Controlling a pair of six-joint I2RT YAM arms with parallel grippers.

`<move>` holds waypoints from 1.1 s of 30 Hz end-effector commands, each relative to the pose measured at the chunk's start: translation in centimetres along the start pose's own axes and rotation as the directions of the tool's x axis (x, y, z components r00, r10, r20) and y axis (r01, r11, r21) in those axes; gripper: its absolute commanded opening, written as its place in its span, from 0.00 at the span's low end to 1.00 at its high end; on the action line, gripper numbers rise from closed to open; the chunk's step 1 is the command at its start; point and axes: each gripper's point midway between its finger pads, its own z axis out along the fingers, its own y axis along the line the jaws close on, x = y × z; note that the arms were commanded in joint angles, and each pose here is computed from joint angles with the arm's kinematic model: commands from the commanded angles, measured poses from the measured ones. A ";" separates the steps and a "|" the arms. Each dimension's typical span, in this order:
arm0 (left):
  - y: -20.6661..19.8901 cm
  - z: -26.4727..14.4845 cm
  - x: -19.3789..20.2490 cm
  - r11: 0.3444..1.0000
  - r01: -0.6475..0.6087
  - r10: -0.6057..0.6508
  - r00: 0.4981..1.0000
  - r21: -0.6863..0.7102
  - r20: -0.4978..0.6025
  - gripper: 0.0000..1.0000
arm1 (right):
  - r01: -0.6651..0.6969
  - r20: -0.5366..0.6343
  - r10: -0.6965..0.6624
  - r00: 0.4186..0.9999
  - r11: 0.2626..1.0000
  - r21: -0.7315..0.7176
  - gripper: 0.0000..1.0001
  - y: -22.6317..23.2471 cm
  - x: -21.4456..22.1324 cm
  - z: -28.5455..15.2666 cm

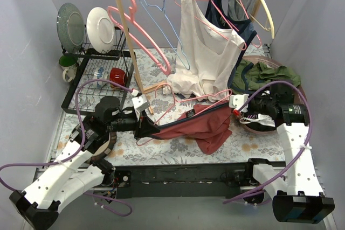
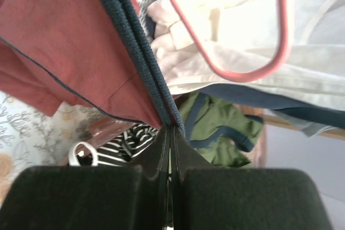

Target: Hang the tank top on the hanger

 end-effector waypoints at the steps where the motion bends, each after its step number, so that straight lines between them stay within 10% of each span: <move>1: -0.9 -0.6 0.1 0.999 -0.023 0.024 0.999 0.033 -0.022 0.00 | 0.070 -0.022 -0.068 0.997 0.995 0.070 0.01 -3.0 0.0 -1.6; 33: -0.2 -0.1 0.1 0.997 -0.062 0.065 0.995 0.041 -0.073 0.00 | 0.067 0.025 -0.068 0.997 0.997 0.044 0.01 -5.3 -1.8 -2.5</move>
